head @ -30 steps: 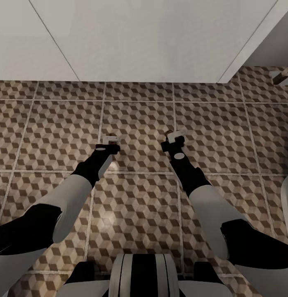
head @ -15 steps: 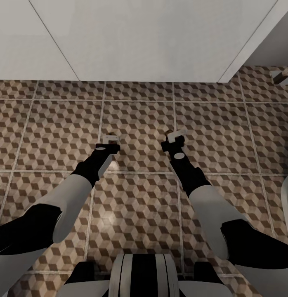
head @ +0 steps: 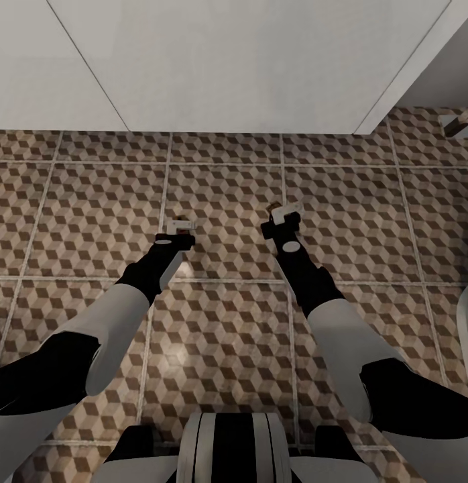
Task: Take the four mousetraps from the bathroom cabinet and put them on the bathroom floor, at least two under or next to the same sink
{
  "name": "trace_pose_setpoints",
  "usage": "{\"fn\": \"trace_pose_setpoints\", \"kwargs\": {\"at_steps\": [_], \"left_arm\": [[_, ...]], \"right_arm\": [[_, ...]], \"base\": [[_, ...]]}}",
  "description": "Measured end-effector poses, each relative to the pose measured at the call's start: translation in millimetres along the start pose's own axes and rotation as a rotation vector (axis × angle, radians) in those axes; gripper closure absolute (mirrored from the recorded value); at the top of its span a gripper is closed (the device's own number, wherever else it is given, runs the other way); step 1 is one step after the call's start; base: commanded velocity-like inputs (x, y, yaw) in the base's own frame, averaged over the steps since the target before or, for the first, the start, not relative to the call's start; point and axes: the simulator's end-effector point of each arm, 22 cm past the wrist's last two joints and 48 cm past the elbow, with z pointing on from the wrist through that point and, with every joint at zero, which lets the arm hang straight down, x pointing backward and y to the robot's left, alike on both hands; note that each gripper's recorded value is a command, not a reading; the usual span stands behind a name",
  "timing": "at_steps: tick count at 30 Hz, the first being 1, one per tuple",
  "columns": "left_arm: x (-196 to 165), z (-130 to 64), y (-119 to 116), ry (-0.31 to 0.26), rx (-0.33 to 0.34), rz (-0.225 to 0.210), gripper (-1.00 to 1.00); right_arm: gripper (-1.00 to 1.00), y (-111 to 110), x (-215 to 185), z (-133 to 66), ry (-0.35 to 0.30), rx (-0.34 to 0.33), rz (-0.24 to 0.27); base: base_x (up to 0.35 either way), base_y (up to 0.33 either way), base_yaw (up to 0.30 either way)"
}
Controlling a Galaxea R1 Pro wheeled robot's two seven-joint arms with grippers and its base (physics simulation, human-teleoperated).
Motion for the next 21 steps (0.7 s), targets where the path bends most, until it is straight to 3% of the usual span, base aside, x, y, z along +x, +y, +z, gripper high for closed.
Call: {"fn": "trace_pose_setpoints", "kwargs": {"at_steps": [11, 21], "left_arm": [[-2.3, -0.6, -1.0, -0.005, 0.003, 0.000, 1.00], [-3.6, -1.0, -0.9, -0.007, 0.003, 0.000, 1.00]], "right_arm": [[1.00, 1.4, 3.5, 0.0, 0.019, -0.007, -0.001], [1.00, 3.9, 1.7, 0.0, 0.000, -0.013, 0.000]], "base": [[0.023, 0.000, 0.000], [0.268, 0.000, 0.000]]}}
